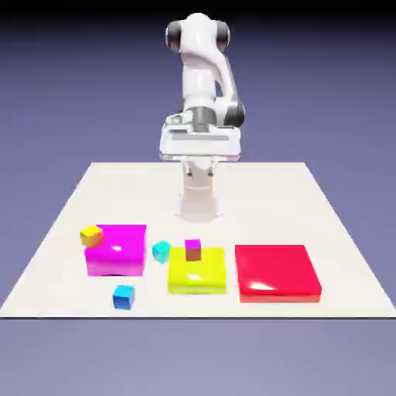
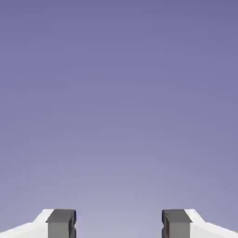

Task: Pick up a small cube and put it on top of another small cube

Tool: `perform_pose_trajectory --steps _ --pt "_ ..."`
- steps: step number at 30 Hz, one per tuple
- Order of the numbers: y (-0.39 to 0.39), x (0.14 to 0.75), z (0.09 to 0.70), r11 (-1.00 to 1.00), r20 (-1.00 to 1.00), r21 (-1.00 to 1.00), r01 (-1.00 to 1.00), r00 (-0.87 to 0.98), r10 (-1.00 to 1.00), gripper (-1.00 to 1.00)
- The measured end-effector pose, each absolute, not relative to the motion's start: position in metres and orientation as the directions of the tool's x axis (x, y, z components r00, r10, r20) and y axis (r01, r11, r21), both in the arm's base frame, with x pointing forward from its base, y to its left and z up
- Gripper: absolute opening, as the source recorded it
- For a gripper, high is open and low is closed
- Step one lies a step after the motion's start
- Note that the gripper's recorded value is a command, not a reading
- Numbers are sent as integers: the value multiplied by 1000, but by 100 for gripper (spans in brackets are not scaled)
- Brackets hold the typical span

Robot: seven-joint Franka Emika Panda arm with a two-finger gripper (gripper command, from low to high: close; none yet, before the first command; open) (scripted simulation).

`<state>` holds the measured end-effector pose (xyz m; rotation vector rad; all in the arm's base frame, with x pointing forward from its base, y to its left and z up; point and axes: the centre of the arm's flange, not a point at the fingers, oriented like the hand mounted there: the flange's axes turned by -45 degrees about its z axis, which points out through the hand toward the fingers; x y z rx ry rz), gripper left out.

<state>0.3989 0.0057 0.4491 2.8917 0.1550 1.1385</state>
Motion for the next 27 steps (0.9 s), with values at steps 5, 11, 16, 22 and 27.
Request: perform_pose_trajectory --steps 5,11,16,22,27 --pt "7 435 406 -950 495 183 255 810 313 0" --pt "1 470 343 -834 214 276 477 816 538 0" --pt "-12 491 286 -692 -57 299 657 737 674 0" --pt "-35 506 218 -485 -393 247 839 544 742 0" --pt "-62 514 167 -305 -644 135 943 317 696 0"
